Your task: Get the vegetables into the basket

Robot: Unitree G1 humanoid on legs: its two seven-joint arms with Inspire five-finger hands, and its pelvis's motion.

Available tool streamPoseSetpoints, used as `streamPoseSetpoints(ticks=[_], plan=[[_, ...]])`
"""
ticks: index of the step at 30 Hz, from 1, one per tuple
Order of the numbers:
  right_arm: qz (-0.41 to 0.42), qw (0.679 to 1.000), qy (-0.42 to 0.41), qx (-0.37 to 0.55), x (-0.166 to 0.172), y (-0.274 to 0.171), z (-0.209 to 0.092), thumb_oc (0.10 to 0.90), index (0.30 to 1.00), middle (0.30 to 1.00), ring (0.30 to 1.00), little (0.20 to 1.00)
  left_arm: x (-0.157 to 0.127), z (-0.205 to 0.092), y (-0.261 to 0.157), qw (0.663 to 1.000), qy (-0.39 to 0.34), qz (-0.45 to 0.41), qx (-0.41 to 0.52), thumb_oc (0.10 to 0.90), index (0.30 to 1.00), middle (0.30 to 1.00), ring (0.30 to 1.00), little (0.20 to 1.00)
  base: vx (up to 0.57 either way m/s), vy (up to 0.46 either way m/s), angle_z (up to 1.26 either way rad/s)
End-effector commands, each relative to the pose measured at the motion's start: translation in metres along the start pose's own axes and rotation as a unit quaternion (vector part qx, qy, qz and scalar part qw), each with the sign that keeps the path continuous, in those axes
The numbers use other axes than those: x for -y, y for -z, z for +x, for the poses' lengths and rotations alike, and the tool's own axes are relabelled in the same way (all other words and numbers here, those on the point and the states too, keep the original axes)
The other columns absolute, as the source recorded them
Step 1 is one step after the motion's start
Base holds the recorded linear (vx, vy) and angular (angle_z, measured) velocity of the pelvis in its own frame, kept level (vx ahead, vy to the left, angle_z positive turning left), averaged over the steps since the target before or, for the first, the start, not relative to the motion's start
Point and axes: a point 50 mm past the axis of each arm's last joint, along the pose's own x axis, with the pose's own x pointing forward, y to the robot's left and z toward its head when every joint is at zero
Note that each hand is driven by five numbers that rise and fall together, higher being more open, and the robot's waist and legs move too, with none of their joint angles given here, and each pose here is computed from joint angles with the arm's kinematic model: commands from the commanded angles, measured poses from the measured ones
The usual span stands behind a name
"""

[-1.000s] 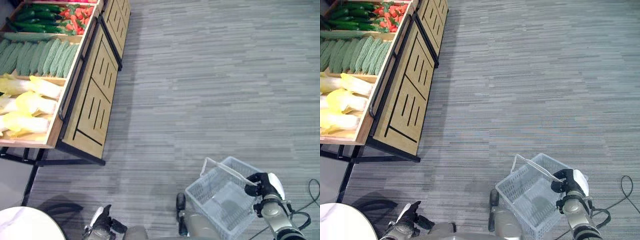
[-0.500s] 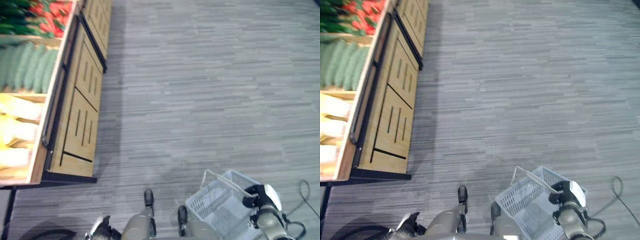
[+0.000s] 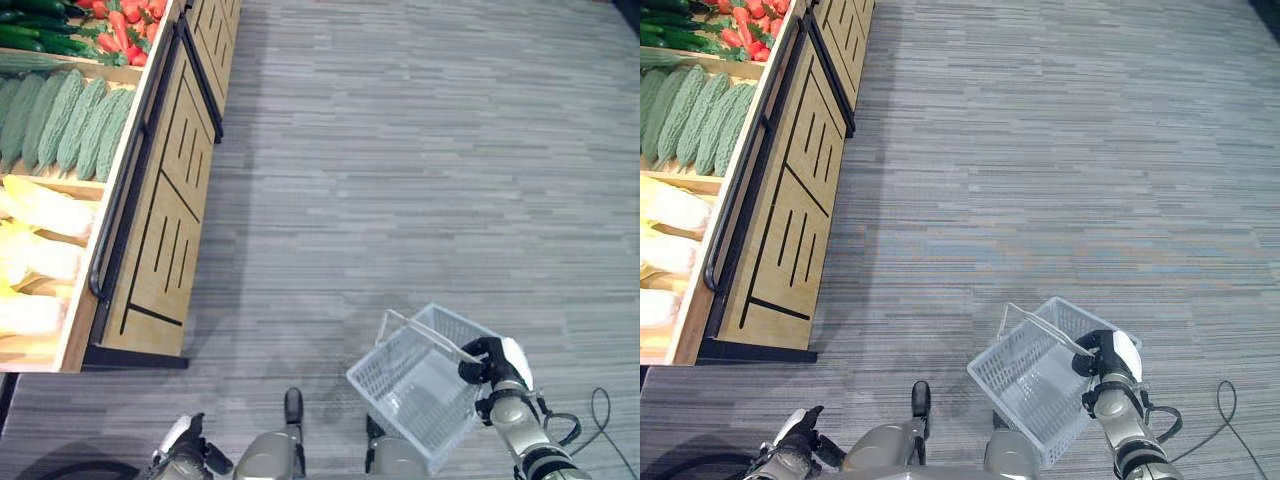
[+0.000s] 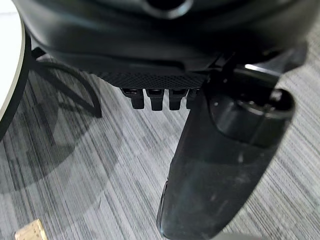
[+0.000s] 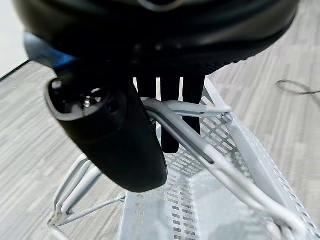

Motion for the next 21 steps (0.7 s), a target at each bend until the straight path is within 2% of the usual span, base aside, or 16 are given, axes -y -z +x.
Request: streamPoseSetpoints(ticks=[1,6,12,16,21], plan=[[-0.033,0.998,0.040,0.034,0.033,-0.002,0.005,0.400,0.300,0.300,0.300,0.300,-0.010,0.002,0.002,1.000,-0.019,0.007,-0.002,0.900,1.000,1.000,1.000,1.000,-0.01,0.069,-0.10],[-0.034,0.997,0.043,0.053,0.035,-0.010,0.006,0.400,0.300,0.300,0.300,0.300,-0.013,0.003,-0.004,1.000,-0.023,0.012,0.007,0.900,1.000,1.000,1.000,1.000,0.07,0.064,-0.09],[-0.036,0.996,0.052,0.057,0.039,-0.009,0.005,0.400,0.300,0.300,0.300,0.300,-0.022,0.006,-0.019,0.999,-0.035,-0.001,0.026,0.900,1.000,1.000,1.000,1.000,0.21,-0.095,0.21],[-0.043,0.998,0.043,0.028,0.037,0.010,-0.001,0.400,0.300,0.300,0.300,0.300,-0.019,0.006,-0.021,0.999,-0.034,-0.014,0.028,0.900,1.000,1.000,1.000,1.000,0.30,-0.225,0.66],[-0.039,0.997,0.055,0.033,0.048,0.011,0.000,0.400,0.300,0.300,0.300,0.300,-0.006,0.002,-0.003,1.000,-0.018,-0.015,-0.008,0.900,1.000,1.000,1.000,1.000,0.26,-0.301,0.38]])
